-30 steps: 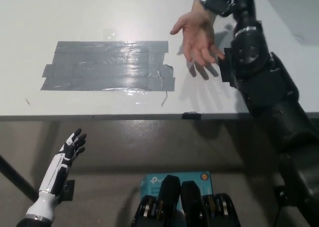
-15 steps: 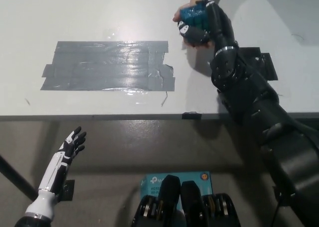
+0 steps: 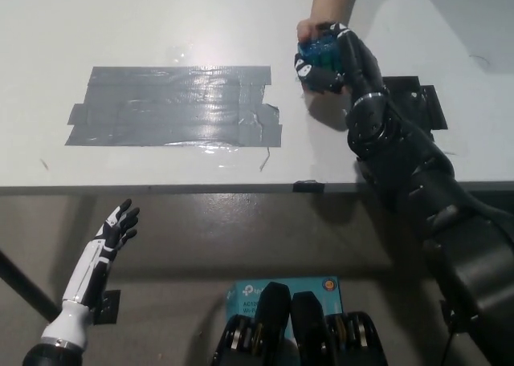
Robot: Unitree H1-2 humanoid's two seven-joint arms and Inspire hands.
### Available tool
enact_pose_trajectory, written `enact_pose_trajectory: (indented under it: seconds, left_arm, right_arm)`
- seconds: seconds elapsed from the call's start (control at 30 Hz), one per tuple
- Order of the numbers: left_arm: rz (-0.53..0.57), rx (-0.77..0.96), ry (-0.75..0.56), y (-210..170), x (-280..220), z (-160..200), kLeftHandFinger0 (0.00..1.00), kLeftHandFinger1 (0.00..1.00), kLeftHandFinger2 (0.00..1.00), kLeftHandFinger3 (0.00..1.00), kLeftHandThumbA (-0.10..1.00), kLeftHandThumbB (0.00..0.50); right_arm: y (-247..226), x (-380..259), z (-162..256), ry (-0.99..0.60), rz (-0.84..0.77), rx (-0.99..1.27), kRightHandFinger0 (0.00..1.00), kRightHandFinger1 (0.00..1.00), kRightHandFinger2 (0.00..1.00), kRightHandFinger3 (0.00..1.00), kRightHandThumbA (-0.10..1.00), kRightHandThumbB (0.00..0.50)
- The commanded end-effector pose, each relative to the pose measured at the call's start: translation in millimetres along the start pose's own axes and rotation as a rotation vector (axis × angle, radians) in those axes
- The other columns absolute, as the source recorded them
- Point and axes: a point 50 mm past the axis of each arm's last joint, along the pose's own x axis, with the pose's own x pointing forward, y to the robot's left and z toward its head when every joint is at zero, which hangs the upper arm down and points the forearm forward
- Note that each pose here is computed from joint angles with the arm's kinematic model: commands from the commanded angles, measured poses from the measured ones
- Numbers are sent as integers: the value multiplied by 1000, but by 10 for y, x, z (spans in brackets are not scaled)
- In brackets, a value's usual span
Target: A rubick's cube is kept in the black marked spot on the table and the robot uses its right arm to pick it up and hands it to a person
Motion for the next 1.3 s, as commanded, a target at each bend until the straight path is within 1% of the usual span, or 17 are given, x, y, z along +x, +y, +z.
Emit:
enact_pose_trajectory:
  seconds: [0.0, 0.07, 0.3, 0.33, 0.4, 0.5, 0.53, 0.6, 0.63, 0.73, 0.83, 0.87, 0.93, 1.0, 1.07, 1.13, 1.27]
  left_arm:
    - [-25, 28, -39, 86, 69, 117, 1000, 1000, 1000, 1000, 1000, 211]
    - [-21, 28, -40, 81, 76, 106, 1000, 1000, 1000, 1000, 1000, 216]
    - [-19, 23, -37, 86, 77, 103, 1000, 1000, 1000, 1000, 1000, 203]
    - [-19, 24, -36, 87, 77, 102, 1000, 1000, 1000, 1000, 1000, 201]
    - [-21, 30, -30, 86, 75, 86, 1000, 1000, 1000, 1000, 1000, 200]
    - [-26, 32, -33, 81, 83, 90, 1000, 1000, 1000, 1000, 1000, 194]
    - [-26, 35, -40, 79, 89, 96, 1000, 1000, 1000, 1000, 1000, 193]
    - [-27, 38, -47, 87, 108, 106, 1000, 1000, 1000, 1000, 1000, 193]
    - [-30, 35, -46, 84, 115, 114, 1000, 1000, 1000, 1000, 1000, 192]
    - [-32, 36, -51, 98, 193, 160, 1000, 1000, 1000, 1000, 1000, 198]
    - [-30, 39, -69, 127, 312, 227, 1000, 1000, 1000, 1000, 1000, 201]
    - [-30, 37, -71, 131, 330, 237, 1000, 1000, 1000, 1000, 1000, 196]
    - [-27, 31, -83, 139, 377, 259, 1000, 1000, 1000, 1000, 1000, 185]
    - [-27, 31, -95, 148, 384, 265, 1000, 1000, 1000, 1000, 1000, 189]
    - [-25, 29, -95, 140, 392, 273, 1000, 1000, 1000, 1000, 1000, 203]
    - [-28, 27, -90, 136, 387, 260, 1000, 1000, 1000, 1000, 1000, 206]
    - [-31, 25, -79, 123, 357, 228, 1000, 1000, 1000, 1000, 1000, 206]
  right_arm:
    - [-200, 108, 104, 67, 147, -22, 1000, 1000, 1000, 1000, 599, 500]
    - [-239, 120, 124, 53, 135, -11, 1000, 1000, 1000, 1000, 683, 500]
    - [-432, 190, 397, -57, 49, 16, 1000, 1000, 1000, 1000, 772, 500]
    - [-472, 201, 450, -81, 34, 25, 1000, 1000, 1000, 1000, 832, 500]
    - [-638, 232, 624, -164, -22, 46, 1000, 1000, 1000, 1000, 870, 500]
    - [-796, 248, 741, -217, -57, 56, 1000, 1000, 1000, 1000, 875, 500]
    - [-950, 231, 871, -281, -96, 75, 1000, 1000, 1000, 1000, 818, 500]
    - [-1059, 201, 956, -325, -123, 92, 1000, 1000, 1000, 1000, 807, 500]
    - [-1184, 124, 1036, -381, -150, 99, 1000, 1000, 1000, 1000, 847, 500]
    - [-1521, -189, 1246, -525, -217, 107, 1000, 1000, 1000, 1000, 809, 500]
    - [-1780, -557, 1388, -643, -266, 111, 1000, 1000, 1000, 1000, 838, 500]
    - [-1831, -705, 1390, -669, -265, 113, 1000, 1000, 1000, 1000, 861, 500]
    - [-1899, -964, 1372, -726, -259, 144, 1000, 1000, 1000, 1000, 816, 500]
    - [-1917, -1273, 1271, -780, -264, 159, 1000, 1000, 1000, 1000, 808, 500]
    - [-1910, -1640, 1104, -831, -262, 177, 1000, 1000, 1000, 1000, 786, 477]
    - [-1888, -1886, 981, -870, -267, 184, 1000, 1000, 1000, 1000, 810, 473]
    - [-1787, -2384, 737, -892, -276, 200, 1000, 1000, 1000, 1000, 840, 499]
